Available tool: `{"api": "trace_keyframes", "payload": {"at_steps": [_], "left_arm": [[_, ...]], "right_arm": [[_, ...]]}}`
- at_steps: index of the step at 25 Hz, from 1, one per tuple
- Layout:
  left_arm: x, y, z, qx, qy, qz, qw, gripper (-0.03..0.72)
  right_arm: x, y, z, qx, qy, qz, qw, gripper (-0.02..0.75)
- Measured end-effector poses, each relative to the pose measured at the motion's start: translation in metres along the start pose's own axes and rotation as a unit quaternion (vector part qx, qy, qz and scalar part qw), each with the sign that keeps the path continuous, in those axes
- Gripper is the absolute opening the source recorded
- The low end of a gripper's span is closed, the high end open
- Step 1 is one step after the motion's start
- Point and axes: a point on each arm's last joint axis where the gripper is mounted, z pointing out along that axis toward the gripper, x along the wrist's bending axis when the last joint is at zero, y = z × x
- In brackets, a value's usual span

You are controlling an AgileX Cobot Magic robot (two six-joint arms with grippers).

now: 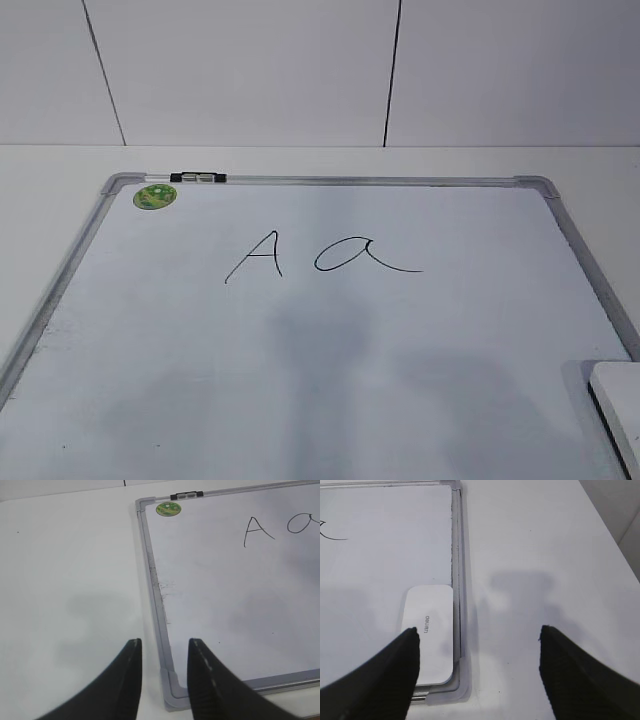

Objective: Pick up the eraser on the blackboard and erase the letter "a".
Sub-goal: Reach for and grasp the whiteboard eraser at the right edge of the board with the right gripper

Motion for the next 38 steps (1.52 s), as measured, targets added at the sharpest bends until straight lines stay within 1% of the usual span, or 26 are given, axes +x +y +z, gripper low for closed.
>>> {"api": "trace_keyframes", "payload": {"at_steps": [33,38], "left_arm": [[0.0000,0.0000,0.0000,0.000,0.000,0.000,1.000,0.235],[0.0000,0.0000,0.0000,0.000,0.000,0.000,1.000,0.235]], "right_arm": [[0.0000,0.0000,0.0000,0.000,0.000,0.000,1.000,0.592],[0.0019,0.0000,0.0000,0.000,0.010,0.005,1.000,0.592]]}}
